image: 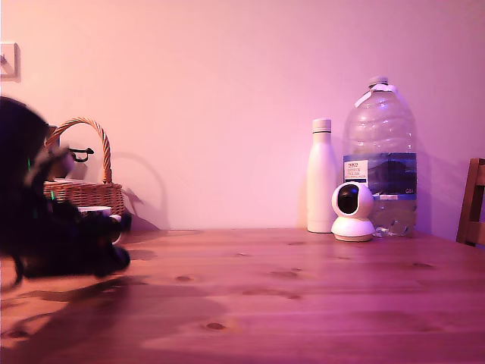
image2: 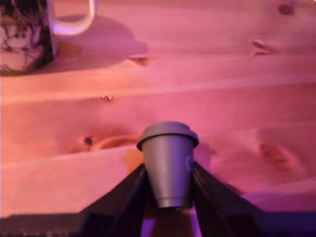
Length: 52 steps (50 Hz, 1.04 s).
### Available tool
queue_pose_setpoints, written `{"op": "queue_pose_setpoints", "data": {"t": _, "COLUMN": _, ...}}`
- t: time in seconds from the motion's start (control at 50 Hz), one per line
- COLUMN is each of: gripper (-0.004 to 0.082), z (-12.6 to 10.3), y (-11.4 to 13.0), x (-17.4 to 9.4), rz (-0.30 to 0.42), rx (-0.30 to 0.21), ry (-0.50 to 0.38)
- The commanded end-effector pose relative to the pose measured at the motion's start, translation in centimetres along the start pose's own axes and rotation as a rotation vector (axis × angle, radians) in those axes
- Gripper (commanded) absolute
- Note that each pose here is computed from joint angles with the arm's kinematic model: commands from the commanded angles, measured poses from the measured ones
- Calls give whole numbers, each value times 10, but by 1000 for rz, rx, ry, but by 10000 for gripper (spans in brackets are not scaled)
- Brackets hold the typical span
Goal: Pick up the coffee capsules from the table one by one and drop them inside the nearest coffee cup
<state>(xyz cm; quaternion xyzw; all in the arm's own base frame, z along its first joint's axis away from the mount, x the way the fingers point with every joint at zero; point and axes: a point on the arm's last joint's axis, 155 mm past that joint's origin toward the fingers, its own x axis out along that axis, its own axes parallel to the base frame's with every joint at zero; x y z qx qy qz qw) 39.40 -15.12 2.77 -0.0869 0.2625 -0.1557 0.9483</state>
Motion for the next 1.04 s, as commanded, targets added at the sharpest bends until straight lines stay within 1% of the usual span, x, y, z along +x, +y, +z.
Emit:
{"op": "queue_pose_setpoints", "data": {"t": 0.0, "gripper": 92, "z": 11, "y": -5, "x": -7, "rz": -9, "rx": 76, "ry": -20}}
{"op": "queue_pose_setpoints", "data": {"t": 0.04, "gripper": 92, "z": 15, "y": -7, "x": -10, "rz": -9, "rx": 76, "ry": -24}}
{"op": "queue_pose_setpoints", "data": {"t": 0.06, "gripper": 92, "z": 18, "y": -7, "x": -12, "rz": -7, "rx": 89, "ry": -28}}
{"op": "queue_pose_setpoints", "data": {"t": 0.26, "gripper": 92, "z": 39, "y": -3, "x": -30, "rz": 28, "rx": 89, "ry": -59}}
{"op": "queue_pose_setpoints", "data": {"t": 0.3, "gripper": 92, "z": 42, "y": -1, "x": -33, "rz": 38, "rx": 87, "ry": -60}}
{"op": "queue_pose_setpoints", "data": {"t": 0.32, "gripper": 92, "z": 44, "y": 1, "x": -35, "rz": 45, "rx": 110, "ry": -62}}
{"op": "queue_pose_setpoints", "data": {"t": 0.5, "gripper": 92, "z": 59, "y": 15, "x": -53, "rz": 101, "rx": 100, "ry": -76}}
{"op": "queue_pose_setpoints", "data": {"t": 0.52, "gripper": 92, "z": 60, "y": 16, "x": -55, "rz": 109, "rx": 116, "ry": -76}}
{"op": "queue_pose_setpoints", "data": {"t": 0.76, "gripper": 92, "z": 82, "y": 38, "x": -80, "rz": 167, "rx": 86, "ry": -119}}
{"op": "queue_pose_setpoints", "data": {"t": 0.88, "gripper": 92, "z": 87, "y": 47, "x": -90, "rz": 193, "rx": 73, "ry": -127}}
{"op": "queue_pose_setpoints", "data": {"t": 1.02, "gripper": 92, "z": 92, "y": 52, "x": -97, "rz": 208, "rx": 66, "ry": -137}}
